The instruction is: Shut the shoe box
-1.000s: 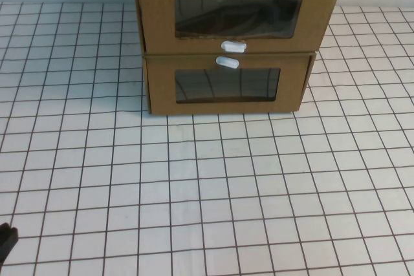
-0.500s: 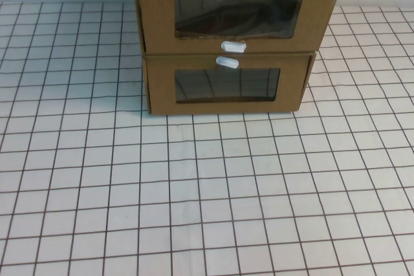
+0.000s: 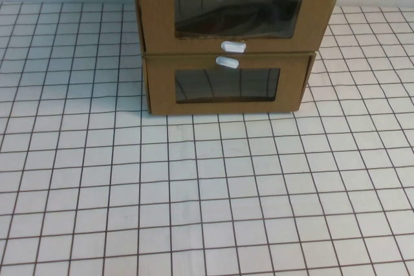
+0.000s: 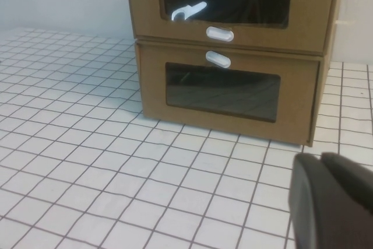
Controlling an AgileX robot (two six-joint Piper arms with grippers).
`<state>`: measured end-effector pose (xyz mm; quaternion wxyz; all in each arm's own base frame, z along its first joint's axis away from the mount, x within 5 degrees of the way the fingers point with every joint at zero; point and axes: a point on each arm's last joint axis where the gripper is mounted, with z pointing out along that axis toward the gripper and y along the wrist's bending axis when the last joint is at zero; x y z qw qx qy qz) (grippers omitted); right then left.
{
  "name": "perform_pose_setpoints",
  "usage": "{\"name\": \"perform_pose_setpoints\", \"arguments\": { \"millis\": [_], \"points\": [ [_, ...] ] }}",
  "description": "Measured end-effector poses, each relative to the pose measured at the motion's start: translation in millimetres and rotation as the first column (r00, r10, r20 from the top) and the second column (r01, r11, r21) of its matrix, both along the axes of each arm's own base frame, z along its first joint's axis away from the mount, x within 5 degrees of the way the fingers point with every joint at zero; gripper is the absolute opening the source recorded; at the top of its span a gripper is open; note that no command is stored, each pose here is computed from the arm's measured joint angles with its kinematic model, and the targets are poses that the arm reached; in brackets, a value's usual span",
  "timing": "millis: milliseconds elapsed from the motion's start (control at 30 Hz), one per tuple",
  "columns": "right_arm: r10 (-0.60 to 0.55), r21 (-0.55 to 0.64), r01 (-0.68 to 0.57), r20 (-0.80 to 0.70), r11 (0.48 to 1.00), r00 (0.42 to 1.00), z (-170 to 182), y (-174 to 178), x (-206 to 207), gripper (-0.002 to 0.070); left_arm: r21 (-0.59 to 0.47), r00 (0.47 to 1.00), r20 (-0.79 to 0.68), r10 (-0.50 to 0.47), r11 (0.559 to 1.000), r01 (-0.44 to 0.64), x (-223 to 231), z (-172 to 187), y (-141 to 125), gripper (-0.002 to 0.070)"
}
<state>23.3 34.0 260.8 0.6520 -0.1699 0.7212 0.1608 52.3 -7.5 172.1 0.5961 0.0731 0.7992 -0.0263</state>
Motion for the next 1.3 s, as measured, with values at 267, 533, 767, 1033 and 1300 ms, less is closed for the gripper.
{"name": "perform_pose_setpoints", "arguments": {
  "millis": [267, 533, 767, 1033, 1300],
  "points": [
    [0.003, 0.008, -0.003, -0.001, 1.000, 1.000, 0, 0, 0, -0.0013, 0.000, 1.000, 0.000, 0.000, 1.000, 0.000, 0, 0, 0, -0.0005],
    [0.017, 0.004, -0.017, -0.018, 1.000, 1.000, -1, 1, -1, -0.0013, 0.000, 1.000, 0.001, 0.000, 1.000, 0.000, 0, 0, 0, -0.0005],
    [0.028, -0.002, -0.028, -0.032, 1.000, 0.999, -3, 2, -2, -0.0013, 0.000, 1.000, 0.001, 0.000, 1.000, 0.000, 0, 0, 0, -0.0005],
    [0.003, -0.019, -0.003, -0.016, 1.000, 1.000, -3, 0, 0, -0.0013, 0.000, 1.000, -0.002, 0.000, 1.000, 0.000, 0, 0, 0, -0.0005],
    [-0.204, -0.067, 0.197, -0.121, 0.978, 0.971, -26, -17, 11, -0.0013, 0.000, 1.000, -0.002, 0.000, 1.000, 0.000, 0, 0, 0, -0.0005]
  ]
}}
